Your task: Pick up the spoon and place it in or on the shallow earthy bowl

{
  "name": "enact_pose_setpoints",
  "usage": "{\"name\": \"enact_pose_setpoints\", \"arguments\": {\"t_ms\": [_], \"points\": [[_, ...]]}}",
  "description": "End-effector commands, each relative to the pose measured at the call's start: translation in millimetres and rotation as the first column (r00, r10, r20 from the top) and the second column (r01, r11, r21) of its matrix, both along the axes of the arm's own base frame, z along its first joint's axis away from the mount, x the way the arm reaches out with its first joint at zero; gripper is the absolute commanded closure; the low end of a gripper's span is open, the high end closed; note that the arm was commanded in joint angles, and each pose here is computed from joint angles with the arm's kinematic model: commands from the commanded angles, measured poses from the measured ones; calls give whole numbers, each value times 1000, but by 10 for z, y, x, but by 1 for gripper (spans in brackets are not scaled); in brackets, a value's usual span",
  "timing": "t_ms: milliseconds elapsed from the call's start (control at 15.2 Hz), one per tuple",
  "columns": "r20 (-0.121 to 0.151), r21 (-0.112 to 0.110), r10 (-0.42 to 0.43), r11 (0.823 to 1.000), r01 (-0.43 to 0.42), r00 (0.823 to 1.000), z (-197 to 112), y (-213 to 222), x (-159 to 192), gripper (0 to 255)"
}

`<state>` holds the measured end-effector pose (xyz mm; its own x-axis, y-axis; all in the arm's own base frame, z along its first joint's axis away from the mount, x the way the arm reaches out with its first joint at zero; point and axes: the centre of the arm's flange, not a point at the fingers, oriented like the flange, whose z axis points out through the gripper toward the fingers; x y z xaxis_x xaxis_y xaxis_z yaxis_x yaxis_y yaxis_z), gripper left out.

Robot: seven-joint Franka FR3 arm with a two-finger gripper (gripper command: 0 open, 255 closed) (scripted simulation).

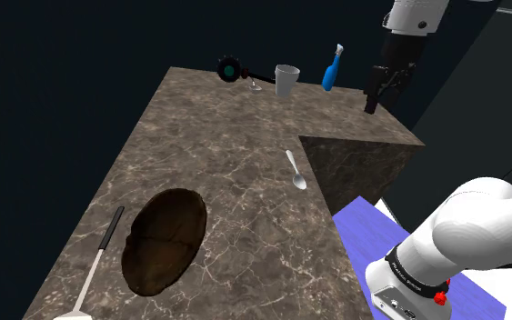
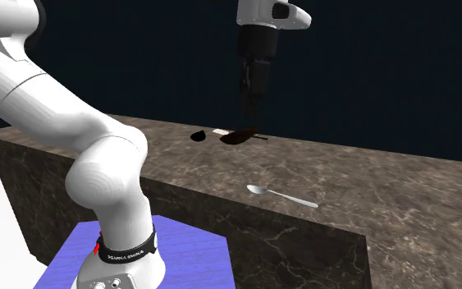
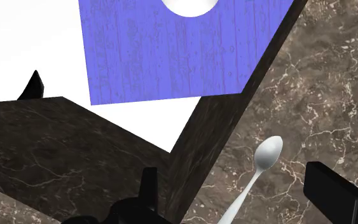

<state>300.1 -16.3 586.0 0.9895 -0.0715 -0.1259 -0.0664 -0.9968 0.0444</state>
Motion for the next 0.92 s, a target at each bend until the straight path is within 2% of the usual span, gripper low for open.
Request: {"name": "enact_pose_setpoints", "arguments": {"t_ms": [0,396,594,858], "points": [[0,0,0,1000,0,1000,0,0,0,0],[9,60,-155,986,155,988,-667,96,342,0],[10,90,-232,969,230,973,-996,138,522,0],[8,130,-332,936,328,943,-1432,187,770,0]]}}
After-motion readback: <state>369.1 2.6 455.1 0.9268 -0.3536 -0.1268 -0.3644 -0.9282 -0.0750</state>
